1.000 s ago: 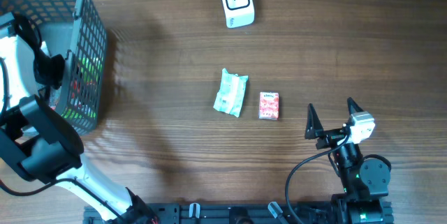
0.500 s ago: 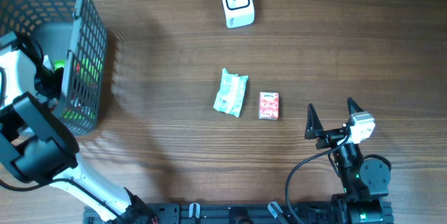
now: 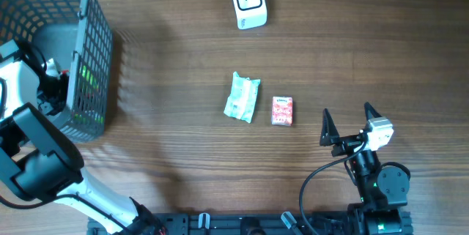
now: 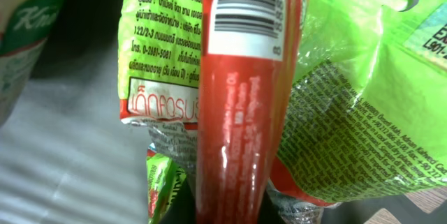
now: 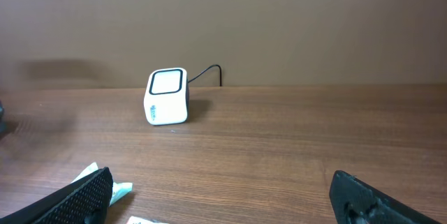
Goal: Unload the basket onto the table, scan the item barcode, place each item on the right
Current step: 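Grasp the green snack bags in the basket and place them on table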
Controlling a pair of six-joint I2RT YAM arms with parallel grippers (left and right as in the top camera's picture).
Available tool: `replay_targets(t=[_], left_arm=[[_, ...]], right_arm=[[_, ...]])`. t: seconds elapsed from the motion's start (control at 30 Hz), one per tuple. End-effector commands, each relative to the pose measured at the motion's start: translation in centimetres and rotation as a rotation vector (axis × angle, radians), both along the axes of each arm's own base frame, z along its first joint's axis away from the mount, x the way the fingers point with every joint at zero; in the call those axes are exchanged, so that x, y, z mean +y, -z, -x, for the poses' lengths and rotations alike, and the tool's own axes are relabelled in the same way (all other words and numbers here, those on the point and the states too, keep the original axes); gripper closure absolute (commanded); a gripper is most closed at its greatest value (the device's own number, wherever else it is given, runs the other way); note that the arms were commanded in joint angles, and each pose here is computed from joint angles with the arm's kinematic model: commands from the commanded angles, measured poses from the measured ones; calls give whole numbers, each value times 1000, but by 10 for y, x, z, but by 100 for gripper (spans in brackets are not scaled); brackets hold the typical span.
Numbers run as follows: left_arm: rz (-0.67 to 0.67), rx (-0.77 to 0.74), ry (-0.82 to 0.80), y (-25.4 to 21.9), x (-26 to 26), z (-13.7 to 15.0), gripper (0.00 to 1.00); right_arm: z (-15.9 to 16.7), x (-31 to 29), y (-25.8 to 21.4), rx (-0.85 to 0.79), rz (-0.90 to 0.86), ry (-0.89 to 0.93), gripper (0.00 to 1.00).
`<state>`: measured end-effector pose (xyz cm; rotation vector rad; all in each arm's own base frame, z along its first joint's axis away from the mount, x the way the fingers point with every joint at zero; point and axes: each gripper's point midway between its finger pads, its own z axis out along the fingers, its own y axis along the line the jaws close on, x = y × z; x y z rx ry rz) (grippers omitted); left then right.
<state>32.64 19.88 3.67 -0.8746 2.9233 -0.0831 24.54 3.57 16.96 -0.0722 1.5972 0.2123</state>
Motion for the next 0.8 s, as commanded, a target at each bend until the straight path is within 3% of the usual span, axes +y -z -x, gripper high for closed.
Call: replay_targets(t=[0.0,0.13,0.27,0.37,0.47,0.6,0.67,0.77], left_arm=[[141,17,-12,14,-30,2,96],[12,-188,-30,-70,-7,-33,96],[-193,-461,-39,-195,13,-52,96],[-302,-732,-93,-315,-2,-33,96],[-252,-862,-76,-359,-44,-12,96],[-108,-861,131,-365,-140,4,96],[-9,-769,286,-338,-197,1,96],[17,-597,417,-279,-250,-7,96]], right_arm=[[0,-1,-2,-12,6,2,0],[0,-1,-2,-12,6,2,0],[0,-1,-2,-12,6,2,1],[0,-1,-2,-12,7,2,0],[0,-1,-2,-12,6,2,0],[0,-1,-2,-12,6,2,0],[0,-1,-2,-12,6,2,0],[0,-1,-2,-12,6,2,0]])
